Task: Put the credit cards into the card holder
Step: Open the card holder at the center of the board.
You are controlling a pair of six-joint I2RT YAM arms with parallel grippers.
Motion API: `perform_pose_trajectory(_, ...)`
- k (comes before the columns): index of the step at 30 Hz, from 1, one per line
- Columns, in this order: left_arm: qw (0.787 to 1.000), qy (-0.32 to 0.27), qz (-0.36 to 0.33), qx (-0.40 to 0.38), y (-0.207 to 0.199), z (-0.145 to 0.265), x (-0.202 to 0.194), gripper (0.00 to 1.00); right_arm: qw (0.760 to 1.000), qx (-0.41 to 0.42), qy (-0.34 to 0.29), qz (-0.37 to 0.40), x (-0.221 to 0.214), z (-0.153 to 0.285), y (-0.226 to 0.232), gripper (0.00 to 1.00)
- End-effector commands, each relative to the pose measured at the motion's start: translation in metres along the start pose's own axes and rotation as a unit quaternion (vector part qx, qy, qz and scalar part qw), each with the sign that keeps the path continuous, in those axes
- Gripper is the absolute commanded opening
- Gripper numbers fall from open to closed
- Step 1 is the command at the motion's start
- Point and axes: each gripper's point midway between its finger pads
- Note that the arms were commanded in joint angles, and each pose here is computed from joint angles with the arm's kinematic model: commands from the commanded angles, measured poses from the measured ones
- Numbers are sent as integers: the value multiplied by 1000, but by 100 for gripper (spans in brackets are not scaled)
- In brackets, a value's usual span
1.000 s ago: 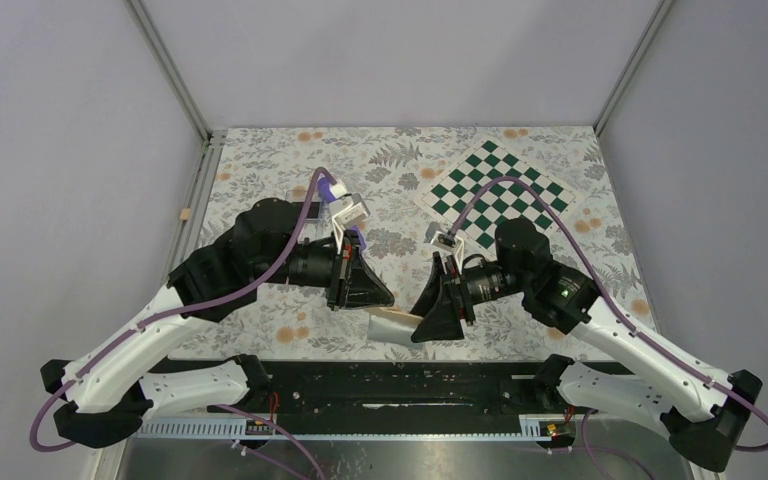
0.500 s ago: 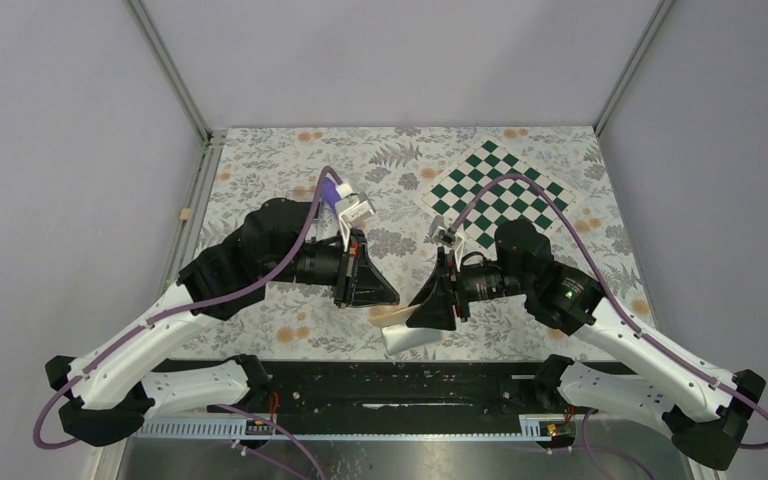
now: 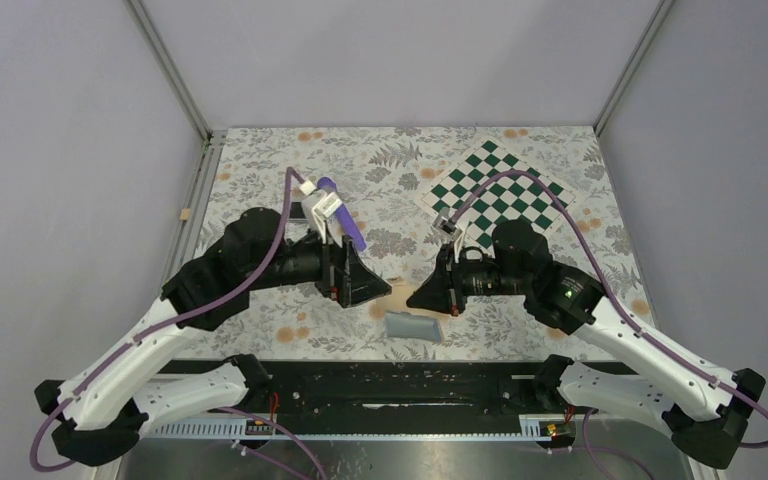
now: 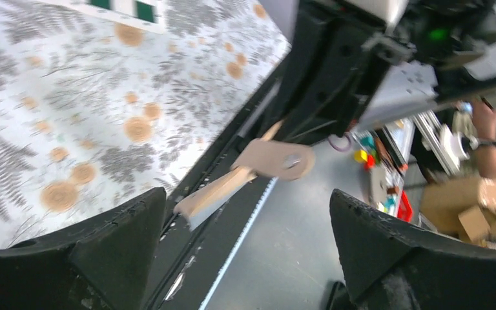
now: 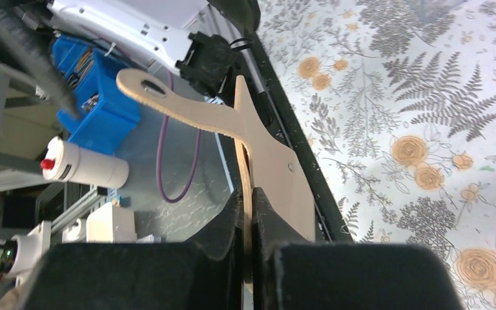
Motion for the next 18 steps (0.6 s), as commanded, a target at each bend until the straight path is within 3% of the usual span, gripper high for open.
perform_pose_trajectory(1, 991, -32, 52, 120, 49, 18, -9, 97, 998, -30, -45, -17, 18, 8, -3, 0)
perform_pose_trajectory(8, 978, 7, 136, 156, 84, 15, -65, 93, 996, -10, -37, -77, 26, 9, -10, 0)
perform_pose_trajectory(12, 974, 44, 167, 147, 92, 0, -95, 86, 991, 29, -46, -124, 35, 11, -13, 0)
perform_pose_trajectory(15, 971, 52, 188, 139, 98, -14, -106, 83, 988, 38, -48, -141, 40, 11, -16, 0)
perform_pose_trajectory(18, 972, 52, 201, 111, 97, -31, -106, 74, 986, 43, -41, -157, 40, 7, -17, 0)
Point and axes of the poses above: each gripper's point midway between its finger pads, its own z axis back along the fingers, its own y axis along the line the jaws close on, x = y × z, and after that the axes turned 12 degrees about -z, right-handed
